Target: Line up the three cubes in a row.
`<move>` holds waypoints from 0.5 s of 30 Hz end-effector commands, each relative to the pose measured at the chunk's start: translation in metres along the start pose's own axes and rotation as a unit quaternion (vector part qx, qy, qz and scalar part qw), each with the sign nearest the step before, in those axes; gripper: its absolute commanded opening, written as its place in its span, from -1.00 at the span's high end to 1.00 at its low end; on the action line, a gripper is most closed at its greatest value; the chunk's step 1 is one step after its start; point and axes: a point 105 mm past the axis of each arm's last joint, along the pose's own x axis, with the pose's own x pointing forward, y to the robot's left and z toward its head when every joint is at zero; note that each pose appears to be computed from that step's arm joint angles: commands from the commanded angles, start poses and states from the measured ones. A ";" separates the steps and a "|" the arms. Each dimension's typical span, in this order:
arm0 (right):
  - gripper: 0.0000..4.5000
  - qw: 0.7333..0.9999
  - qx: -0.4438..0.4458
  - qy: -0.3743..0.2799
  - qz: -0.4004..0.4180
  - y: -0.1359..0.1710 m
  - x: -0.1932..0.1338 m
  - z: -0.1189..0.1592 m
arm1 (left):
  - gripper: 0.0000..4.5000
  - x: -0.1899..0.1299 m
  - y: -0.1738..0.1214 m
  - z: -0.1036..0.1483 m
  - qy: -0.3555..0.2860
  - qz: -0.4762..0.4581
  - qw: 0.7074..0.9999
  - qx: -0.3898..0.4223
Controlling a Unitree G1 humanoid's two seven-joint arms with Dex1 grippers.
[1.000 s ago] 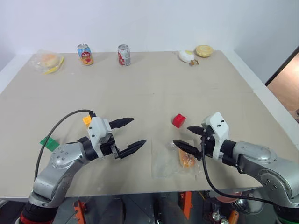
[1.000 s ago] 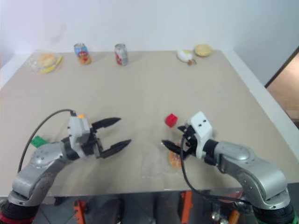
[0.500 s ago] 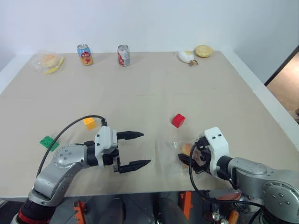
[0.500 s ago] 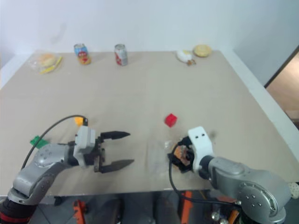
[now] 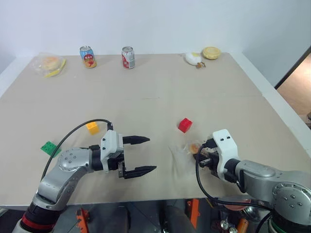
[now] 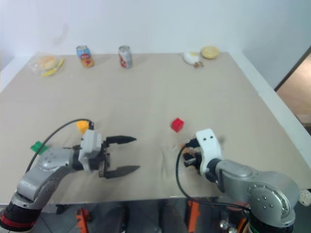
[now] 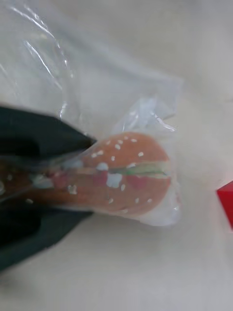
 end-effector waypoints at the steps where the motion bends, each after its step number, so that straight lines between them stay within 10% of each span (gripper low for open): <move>1: 0.98 0.995 -0.065 0.024 0.072 0.006 -0.017 0.006 | -1.00 0.007 0.004 0.010 -0.017 -0.003 1.000 0.021; 4: 0.98 0.990 -0.085 0.036 0.102 -0.004 -0.038 0.016 | -1.00 0.016 0.009 0.013 -0.028 0.000 0.999 0.024; 15: 0.98 0.978 0.033 -0.045 -0.201 -0.131 -0.037 0.040 | -1.00 0.056 0.039 0.029 -0.080 0.039 0.995 0.035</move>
